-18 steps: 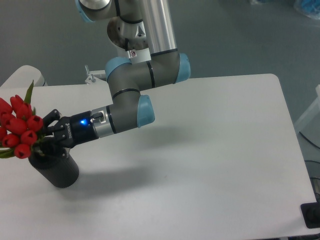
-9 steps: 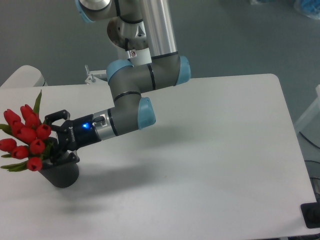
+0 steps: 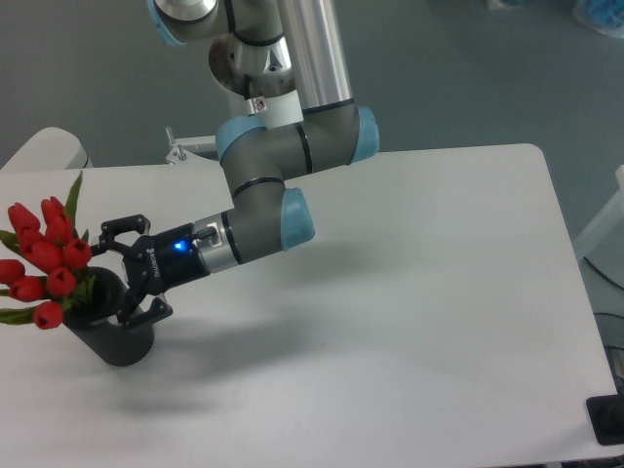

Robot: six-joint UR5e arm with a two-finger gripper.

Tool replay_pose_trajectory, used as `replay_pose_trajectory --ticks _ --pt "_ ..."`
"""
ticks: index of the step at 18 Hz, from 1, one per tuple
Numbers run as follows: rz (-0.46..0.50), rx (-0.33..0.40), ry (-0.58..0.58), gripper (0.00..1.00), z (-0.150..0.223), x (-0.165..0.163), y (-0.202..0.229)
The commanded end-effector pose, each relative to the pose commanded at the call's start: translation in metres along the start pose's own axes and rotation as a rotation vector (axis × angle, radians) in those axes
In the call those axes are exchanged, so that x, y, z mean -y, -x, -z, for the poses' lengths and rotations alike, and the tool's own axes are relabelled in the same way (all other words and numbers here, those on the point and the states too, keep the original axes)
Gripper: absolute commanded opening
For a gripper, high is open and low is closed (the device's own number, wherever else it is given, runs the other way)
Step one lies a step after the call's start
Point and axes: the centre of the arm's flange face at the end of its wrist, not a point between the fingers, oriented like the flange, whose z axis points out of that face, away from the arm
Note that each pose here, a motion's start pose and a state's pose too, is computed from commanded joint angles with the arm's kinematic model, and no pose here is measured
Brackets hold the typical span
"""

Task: Insert the flowers into the vase
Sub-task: 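Open the gripper and pull it back away from the tulips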

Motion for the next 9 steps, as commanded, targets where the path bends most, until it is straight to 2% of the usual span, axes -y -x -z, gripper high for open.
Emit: replay_pose_trajectory --ticks 9 --pt "0.010 0.076 -0.010 1.00 0.043 0.001 0.005"
